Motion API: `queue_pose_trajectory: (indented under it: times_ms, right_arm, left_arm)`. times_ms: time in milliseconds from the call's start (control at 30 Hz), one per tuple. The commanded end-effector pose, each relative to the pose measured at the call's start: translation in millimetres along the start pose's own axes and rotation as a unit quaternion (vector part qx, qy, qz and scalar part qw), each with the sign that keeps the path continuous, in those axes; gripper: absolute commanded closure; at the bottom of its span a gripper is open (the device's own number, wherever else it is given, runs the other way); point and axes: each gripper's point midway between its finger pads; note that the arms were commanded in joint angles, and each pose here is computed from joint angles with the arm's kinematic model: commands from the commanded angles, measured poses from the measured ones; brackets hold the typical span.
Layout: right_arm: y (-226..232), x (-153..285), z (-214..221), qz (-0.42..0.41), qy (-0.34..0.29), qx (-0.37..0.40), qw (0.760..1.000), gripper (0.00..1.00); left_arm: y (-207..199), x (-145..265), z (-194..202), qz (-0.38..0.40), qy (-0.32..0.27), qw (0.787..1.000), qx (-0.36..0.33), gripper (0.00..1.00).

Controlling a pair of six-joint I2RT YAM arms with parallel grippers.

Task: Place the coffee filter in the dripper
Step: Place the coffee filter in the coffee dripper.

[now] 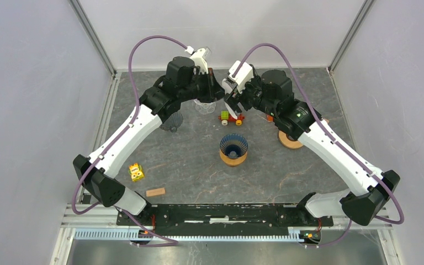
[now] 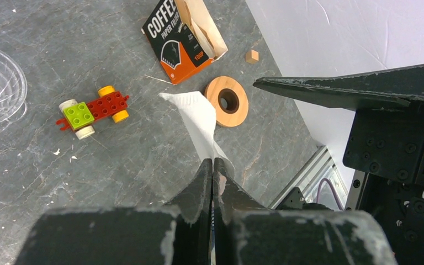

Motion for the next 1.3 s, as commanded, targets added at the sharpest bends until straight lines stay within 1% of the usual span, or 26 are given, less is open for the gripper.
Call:
queue_pose_trajectory:
  times_ms: [0, 133, 333, 667, 867, 1100, 1233, 1267]
  right_arm:
    - [-5, 7, -13, 0.017, -0.021, 0.001, 1.0, 0.17]
    - [-8, 5, -9, 0.025, -0.015, -0.001, 1.0, 0.18]
    - [-20, 9, -8, 0.059, -0.009, 0.004, 0.998, 0.2]
    - [-28, 14, -9, 0.079, -0.005, 0.011, 0.997, 0.29]
    - [-23, 12, -6, 0.067, -0.002, 0.013, 0.998, 0.33]
    - [-7, 0, 9, 0.031, 0.011, -0.002, 0.999, 0.35]
    - [-6, -5, 17, 0.031, 0.02, -0.007, 0.999, 0.37]
    - [-8, -5, 18, 0.037, 0.021, -0.008, 0.999, 0.39]
  left_arm:
    - [-19, 12, -16, 0.033, -0.029, 0.999, 0.006, 0.98]
    - [-19, 12, -16, 0.033, -0.029, 0.999, 0.006, 0.98]
    - [-17, 12, -14, 0.029, -0.028, 0.999, 0.005, 0.98]
    - [-15, 10, -12, 0.028, -0.027, 0.999, 0.003, 0.98]
    - [-16, 8, -12, 0.033, -0.027, 0.999, -0.001, 0.98]
    - [-20, 6, -13, 0.04, -0.03, 0.999, -0.013, 0.98]
    - [-19, 5, -11, 0.036, -0.029, 0.999, -0.019, 0.98]
    - [-18, 5, -10, 0.036, -0.028, 0.999, -0.02, 0.98]
Point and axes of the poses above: each gripper's point midway between its finger pads, its own x axis back along the fingers, its own y axis along the line the jaws close on, z = x × y, and after that the axes turned 7 degrees about -x, right-handed
